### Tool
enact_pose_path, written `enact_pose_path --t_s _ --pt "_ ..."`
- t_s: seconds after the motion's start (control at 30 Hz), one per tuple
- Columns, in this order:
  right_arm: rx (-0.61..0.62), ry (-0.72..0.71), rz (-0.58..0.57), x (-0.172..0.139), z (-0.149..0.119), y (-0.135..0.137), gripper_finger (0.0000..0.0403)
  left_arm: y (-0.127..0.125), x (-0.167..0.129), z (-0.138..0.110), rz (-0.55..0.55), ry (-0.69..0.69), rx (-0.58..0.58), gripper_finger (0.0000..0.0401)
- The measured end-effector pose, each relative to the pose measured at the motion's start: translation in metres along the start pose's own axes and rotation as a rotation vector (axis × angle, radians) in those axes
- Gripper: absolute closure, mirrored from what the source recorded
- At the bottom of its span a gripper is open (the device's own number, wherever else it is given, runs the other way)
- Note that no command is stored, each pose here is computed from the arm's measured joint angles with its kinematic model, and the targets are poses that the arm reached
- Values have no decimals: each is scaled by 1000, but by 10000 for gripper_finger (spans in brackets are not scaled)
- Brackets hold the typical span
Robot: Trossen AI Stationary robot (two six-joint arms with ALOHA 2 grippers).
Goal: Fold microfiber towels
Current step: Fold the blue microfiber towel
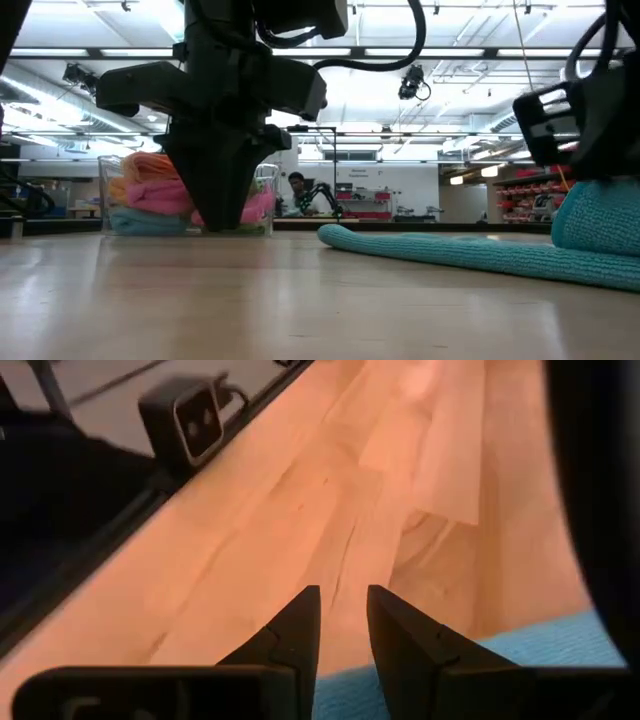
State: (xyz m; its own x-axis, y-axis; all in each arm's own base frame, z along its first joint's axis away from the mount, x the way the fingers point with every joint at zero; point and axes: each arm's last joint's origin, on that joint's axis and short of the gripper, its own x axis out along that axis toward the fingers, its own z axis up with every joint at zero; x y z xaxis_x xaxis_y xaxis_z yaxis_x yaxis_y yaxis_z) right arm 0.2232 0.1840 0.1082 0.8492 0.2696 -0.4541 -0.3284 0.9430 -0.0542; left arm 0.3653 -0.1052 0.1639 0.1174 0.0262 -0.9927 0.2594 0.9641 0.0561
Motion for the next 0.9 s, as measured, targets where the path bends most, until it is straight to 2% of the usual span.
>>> enact_pose_path --t_s 0.27,0.5,0.77,0.9 --pt "-18 2 -32 10 -6 -10 319 0 0 0 0 1 -4 294" --pt "-10 16 -16 14 -7 -19 325 0 0 0 0 2 -7 294" --pt "-13 35 -7 28 -28 -17 329 0 0 0 0 2 -7 294" --pt "23 43 -15 33 -38 -16 329 0 0 -1 0 5 -6 294"
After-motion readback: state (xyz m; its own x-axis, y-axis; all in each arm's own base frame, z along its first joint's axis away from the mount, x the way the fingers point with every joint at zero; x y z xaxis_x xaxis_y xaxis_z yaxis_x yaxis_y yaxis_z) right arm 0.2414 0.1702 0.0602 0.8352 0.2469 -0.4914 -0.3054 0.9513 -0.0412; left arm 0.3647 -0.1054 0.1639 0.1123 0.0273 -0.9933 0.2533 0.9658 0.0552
